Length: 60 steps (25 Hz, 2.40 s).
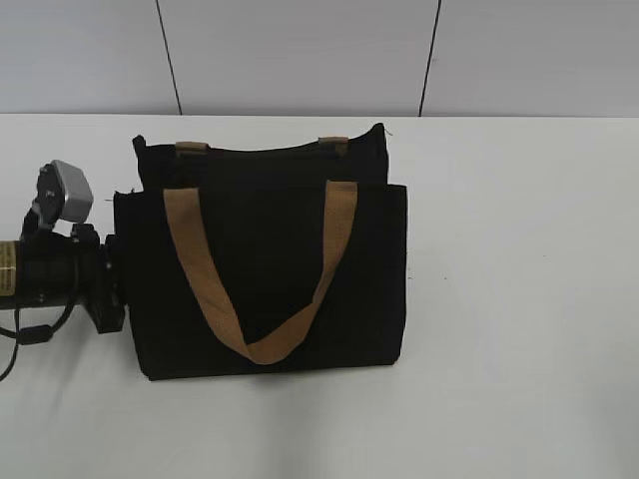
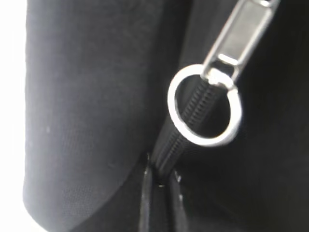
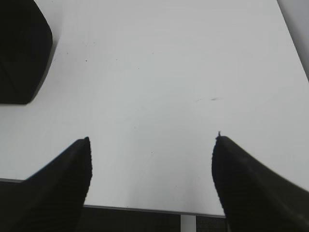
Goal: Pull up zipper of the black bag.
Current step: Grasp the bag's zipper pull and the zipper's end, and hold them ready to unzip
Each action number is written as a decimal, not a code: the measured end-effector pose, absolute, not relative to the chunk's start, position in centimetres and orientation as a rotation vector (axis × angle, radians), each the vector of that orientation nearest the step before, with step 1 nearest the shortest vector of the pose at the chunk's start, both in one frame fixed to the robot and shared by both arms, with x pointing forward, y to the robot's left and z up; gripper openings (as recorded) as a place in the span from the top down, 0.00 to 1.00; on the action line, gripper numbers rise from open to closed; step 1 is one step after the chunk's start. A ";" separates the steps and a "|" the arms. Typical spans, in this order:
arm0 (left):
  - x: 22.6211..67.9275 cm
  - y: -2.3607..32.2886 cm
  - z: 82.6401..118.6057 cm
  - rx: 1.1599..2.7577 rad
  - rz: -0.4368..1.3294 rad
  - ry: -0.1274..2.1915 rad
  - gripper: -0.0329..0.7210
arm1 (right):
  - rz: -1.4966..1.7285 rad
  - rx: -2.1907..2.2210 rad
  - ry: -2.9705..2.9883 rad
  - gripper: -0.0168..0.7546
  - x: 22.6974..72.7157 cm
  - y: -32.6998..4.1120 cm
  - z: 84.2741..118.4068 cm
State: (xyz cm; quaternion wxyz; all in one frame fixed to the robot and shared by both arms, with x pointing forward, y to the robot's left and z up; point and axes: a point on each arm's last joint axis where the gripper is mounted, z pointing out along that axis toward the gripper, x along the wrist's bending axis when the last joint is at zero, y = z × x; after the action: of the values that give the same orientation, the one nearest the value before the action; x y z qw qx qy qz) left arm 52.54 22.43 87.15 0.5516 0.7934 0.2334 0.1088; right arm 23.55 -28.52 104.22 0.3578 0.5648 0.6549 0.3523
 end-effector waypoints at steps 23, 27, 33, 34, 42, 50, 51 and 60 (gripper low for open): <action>47.7 25.1 102.3 1.845 0.885 0.664 0.92 | 1.057 1.469 1.675 0.21 23.7 -27.7 104.6; 47.6 24.9 102.3 1.847 0.875 0.669 0.92 | 1.169 1.439 1.603 0.21 24.3 -27.5 106.1; 47.5 24.4 102.3 1.852 0.863 0.655 0.92 | 1.187 1.551 1.667 0.21 28.2 -27.5 107.4; 47.6 24.5 102.3 1.850 0.866 0.663 0.92 | 1.166 1.559 1.692 0.21 28.9 -27.5 107.9; 48.7 24.5 104.0 1.783 0.891 0.686 0.92 | 1.136 1.586 1.695 0.21 33.8 -28.2 111.7; 49.2 24.1 103.4 1.781 0.854 0.709 0.92 | 1.057 1.626 1.954 0.23 38.1 -26.7 111.8; 49.2 24.2 103.5 1.773 0.854 0.717 0.93 | 1.031 1.651 1.989 0.24 39.2 -26.3 111.6; 49.2 24.1 103.7 1.741 0.843 0.723 0.93 | 0.884 1.663 2.253 0.24 43.7 -18.3 110.2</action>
State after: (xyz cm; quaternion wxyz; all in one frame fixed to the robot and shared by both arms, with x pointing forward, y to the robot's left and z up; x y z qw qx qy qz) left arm 49.21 24.08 103.66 0.5126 0.7239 0.3005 0.3505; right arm 43.71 -18.32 110.18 0.1024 0.5634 0.7632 0.2994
